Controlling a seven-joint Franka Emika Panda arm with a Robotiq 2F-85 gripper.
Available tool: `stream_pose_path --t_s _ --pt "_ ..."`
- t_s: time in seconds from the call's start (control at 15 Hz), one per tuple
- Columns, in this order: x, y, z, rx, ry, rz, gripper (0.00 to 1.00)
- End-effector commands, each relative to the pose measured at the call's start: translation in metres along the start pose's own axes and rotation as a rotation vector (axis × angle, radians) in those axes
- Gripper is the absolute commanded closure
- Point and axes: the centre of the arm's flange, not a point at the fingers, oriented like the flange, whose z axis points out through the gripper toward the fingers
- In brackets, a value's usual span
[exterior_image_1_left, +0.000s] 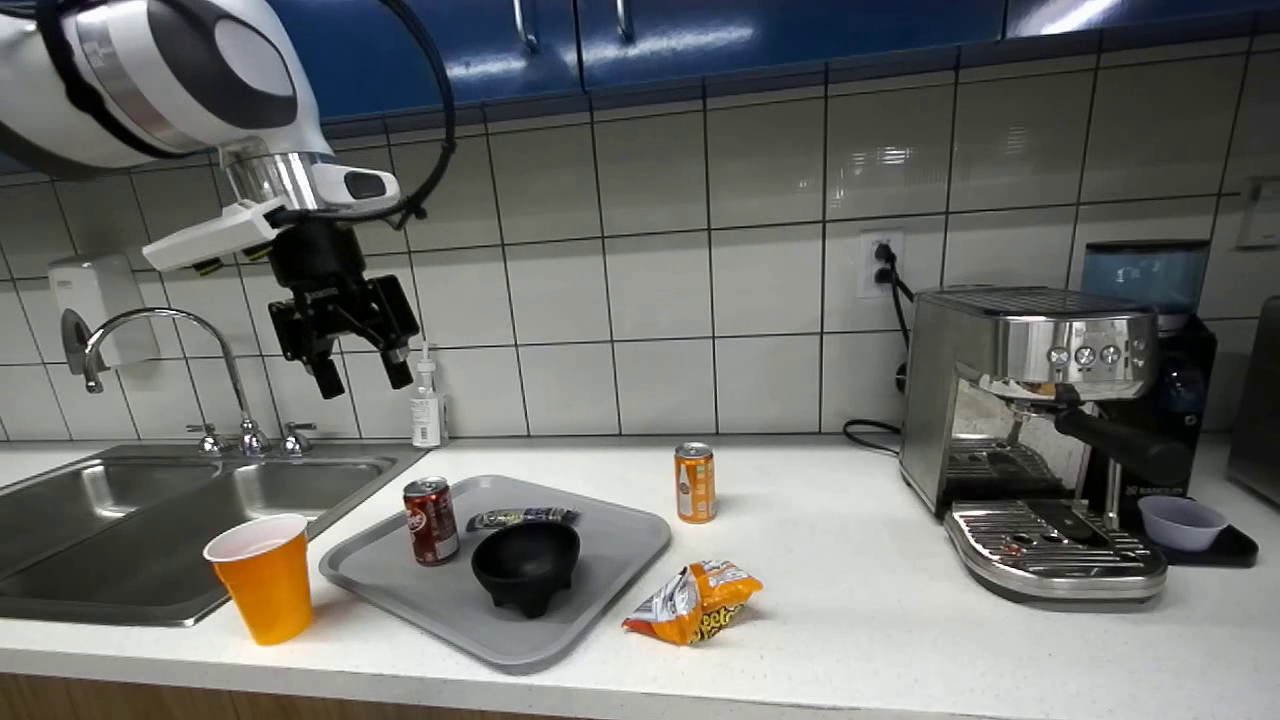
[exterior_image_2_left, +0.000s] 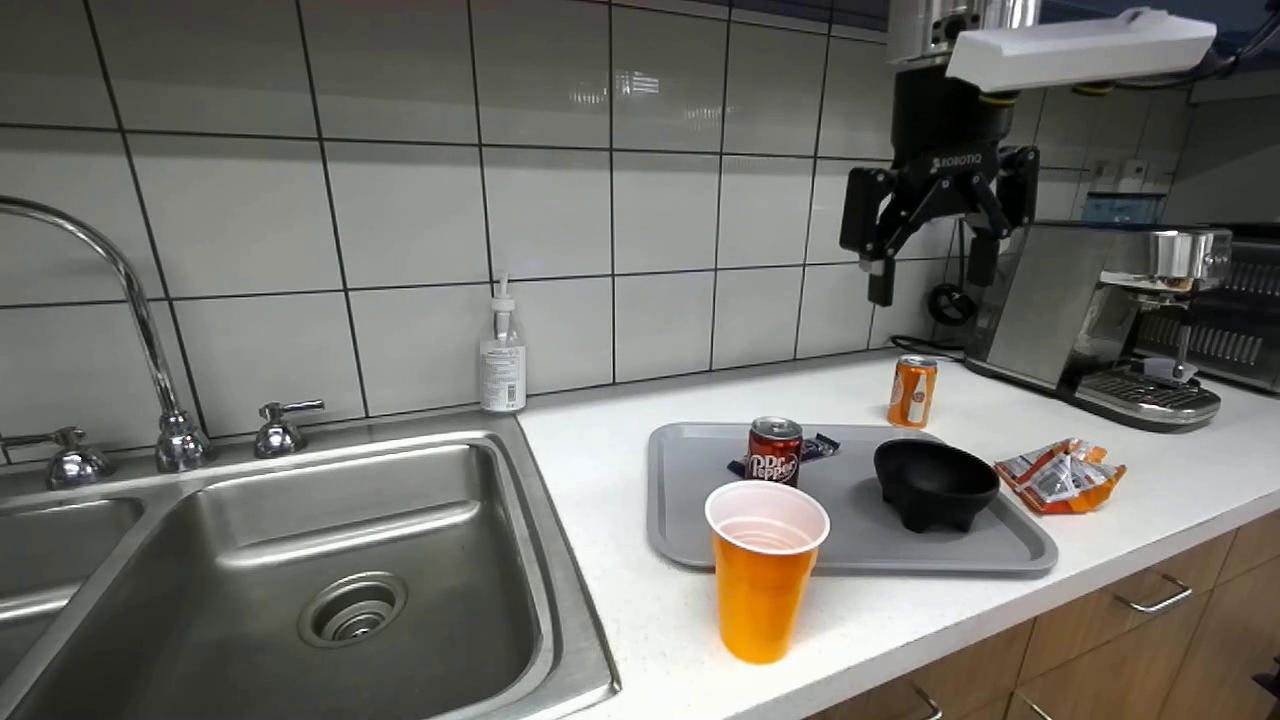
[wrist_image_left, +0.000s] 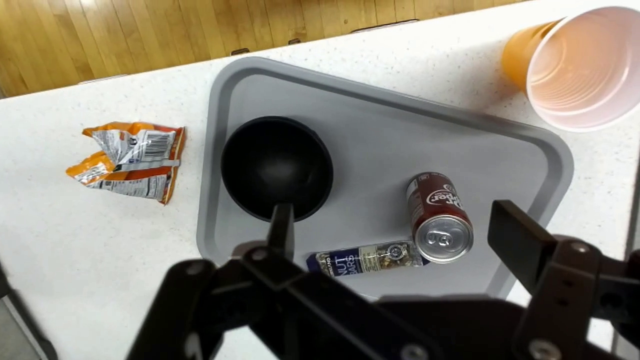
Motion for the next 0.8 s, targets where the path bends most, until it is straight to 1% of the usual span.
stream_pose_path --t_s 0.0,0.33,0.73 --pt "0.010 -0.013 0.023 0.011 -0.011 0.016 0.00" --pt "0.019 -0.023 0.055 0.016 -0.025 0.009 0.00" --pt "0.023 -0.035 0.089 0.022 -0.062 -0.010 0.00"
